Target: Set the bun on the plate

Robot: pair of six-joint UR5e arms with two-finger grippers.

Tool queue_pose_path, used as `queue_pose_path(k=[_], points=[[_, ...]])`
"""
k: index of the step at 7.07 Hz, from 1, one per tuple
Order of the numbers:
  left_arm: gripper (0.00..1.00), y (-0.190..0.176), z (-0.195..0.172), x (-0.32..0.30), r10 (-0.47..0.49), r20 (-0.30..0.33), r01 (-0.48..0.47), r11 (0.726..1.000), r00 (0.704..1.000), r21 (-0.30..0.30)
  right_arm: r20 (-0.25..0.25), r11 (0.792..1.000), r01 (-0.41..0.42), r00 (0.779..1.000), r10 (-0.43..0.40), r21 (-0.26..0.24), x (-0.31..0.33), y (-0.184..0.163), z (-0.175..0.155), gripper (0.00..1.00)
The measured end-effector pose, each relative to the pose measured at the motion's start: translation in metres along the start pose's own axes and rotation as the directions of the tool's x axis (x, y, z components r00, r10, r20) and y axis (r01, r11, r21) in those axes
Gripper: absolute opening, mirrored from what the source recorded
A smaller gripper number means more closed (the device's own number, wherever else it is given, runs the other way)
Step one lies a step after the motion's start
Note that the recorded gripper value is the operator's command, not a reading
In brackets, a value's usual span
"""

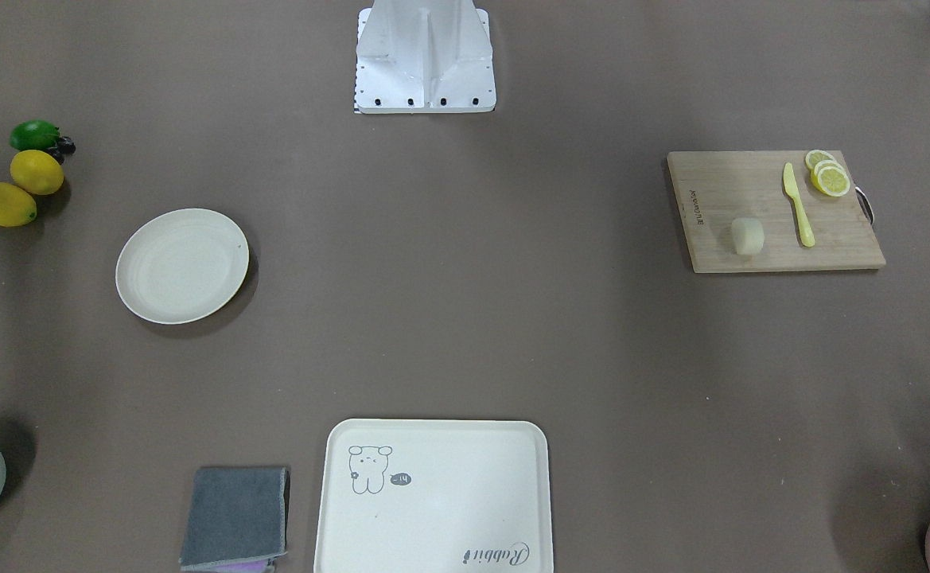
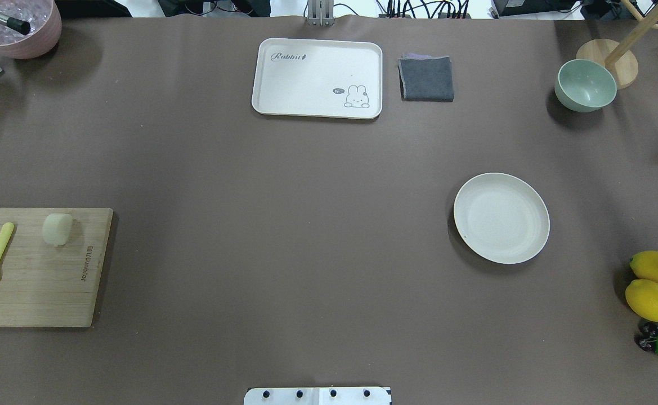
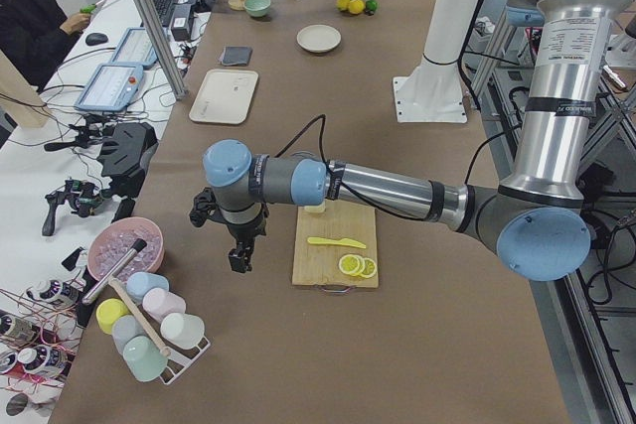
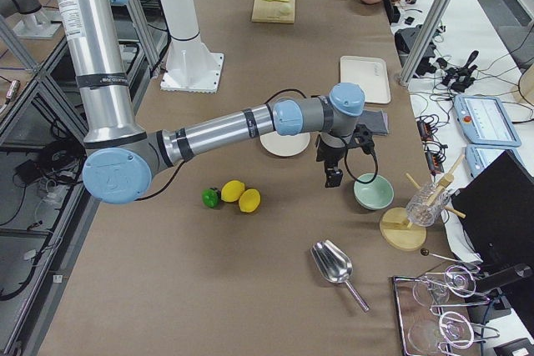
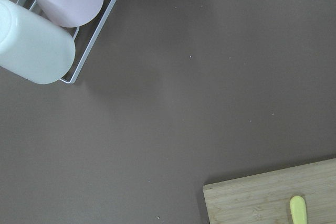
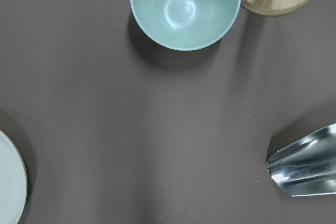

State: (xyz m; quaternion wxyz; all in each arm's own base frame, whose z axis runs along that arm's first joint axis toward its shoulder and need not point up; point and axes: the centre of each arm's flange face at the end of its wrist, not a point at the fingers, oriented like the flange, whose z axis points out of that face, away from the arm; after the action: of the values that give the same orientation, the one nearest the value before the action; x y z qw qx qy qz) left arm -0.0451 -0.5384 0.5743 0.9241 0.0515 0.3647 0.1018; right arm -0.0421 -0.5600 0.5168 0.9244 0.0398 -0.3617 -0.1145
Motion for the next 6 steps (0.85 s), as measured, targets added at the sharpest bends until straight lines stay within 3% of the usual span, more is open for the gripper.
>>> queue_pose_path(k=[6], points=[[0.98, 0.0085, 0.0035, -0.0068, -0.012, 0.010, 0.012, 1.000, 1.000, -0.010, 0.035, 1.000, -0.006, 0.999, 0.006, -0.006, -0.0017, -0.0053, 0.0036, 1.00]])
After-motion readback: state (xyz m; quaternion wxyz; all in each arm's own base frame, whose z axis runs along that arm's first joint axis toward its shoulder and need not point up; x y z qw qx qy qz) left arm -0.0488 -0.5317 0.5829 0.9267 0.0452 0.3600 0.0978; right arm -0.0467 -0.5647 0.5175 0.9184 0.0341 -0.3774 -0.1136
